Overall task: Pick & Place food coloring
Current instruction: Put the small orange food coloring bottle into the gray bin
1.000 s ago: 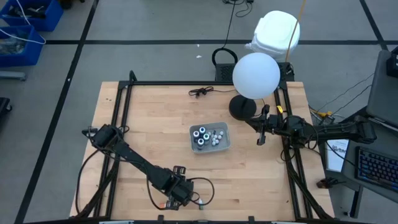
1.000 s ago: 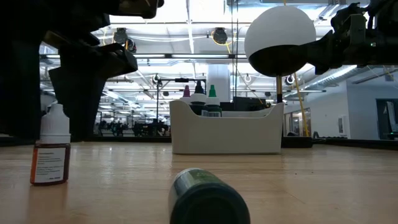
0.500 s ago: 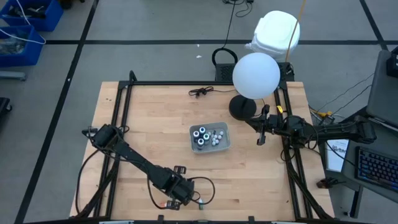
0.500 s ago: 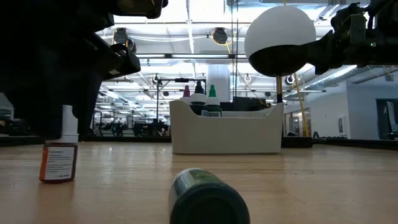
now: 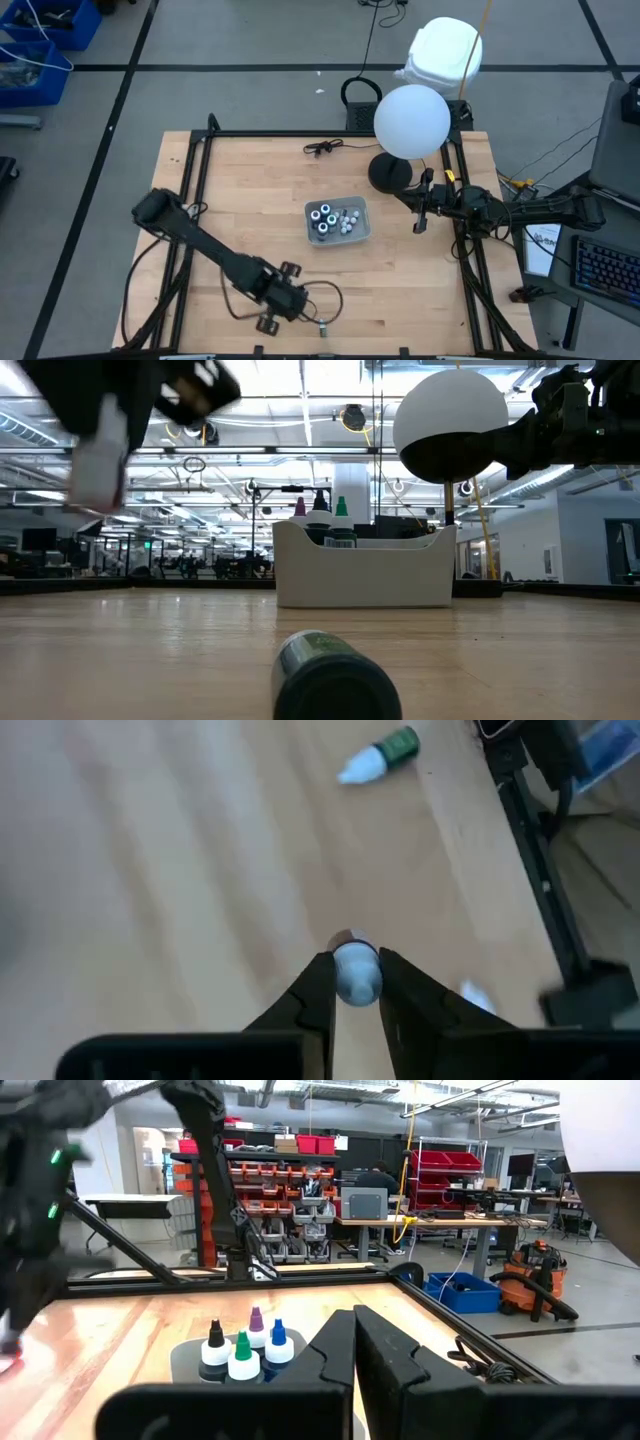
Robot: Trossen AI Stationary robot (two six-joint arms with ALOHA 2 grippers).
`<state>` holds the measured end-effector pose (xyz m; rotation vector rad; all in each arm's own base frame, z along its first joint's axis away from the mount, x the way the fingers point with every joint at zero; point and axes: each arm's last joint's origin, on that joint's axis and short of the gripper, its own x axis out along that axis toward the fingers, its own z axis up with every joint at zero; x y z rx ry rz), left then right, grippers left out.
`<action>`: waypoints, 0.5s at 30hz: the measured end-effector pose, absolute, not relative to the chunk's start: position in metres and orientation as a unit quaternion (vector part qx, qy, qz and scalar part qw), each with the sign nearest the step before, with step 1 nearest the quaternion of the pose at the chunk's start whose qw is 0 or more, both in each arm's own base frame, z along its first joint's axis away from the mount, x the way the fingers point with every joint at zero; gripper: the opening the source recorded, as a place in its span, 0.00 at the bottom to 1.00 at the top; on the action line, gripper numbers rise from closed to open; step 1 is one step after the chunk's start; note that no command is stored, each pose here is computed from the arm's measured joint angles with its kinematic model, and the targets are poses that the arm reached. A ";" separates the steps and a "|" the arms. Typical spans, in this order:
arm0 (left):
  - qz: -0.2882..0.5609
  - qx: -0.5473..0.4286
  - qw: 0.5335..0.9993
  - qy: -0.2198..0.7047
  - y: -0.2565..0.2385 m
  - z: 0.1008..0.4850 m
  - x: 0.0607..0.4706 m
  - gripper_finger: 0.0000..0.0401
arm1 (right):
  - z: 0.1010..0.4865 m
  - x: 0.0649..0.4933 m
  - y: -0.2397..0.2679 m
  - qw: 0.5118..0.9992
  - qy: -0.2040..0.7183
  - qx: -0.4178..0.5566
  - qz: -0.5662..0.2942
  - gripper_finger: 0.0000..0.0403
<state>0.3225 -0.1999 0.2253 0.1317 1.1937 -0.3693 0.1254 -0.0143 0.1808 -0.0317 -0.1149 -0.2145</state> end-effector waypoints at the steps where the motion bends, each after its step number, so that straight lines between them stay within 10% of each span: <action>1: -0.169 0.070 0.814 0.551 -0.194 0.237 0.318 0.14 | 0.181 0.125 -0.014 0.992 -0.057 -0.016 -0.107 0.00; 8: -0.109 0.074 0.889 0.439 -0.128 0.306 0.265 0.14 | 0.180 0.125 -0.014 0.993 -0.055 -0.016 -0.107 0.00; 15: -0.082 -0.012 0.938 0.338 -0.069 0.284 0.207 0.14 | 0.180 0.126 -0.014 0.993 -0.052 -0.014 -0.107 0.00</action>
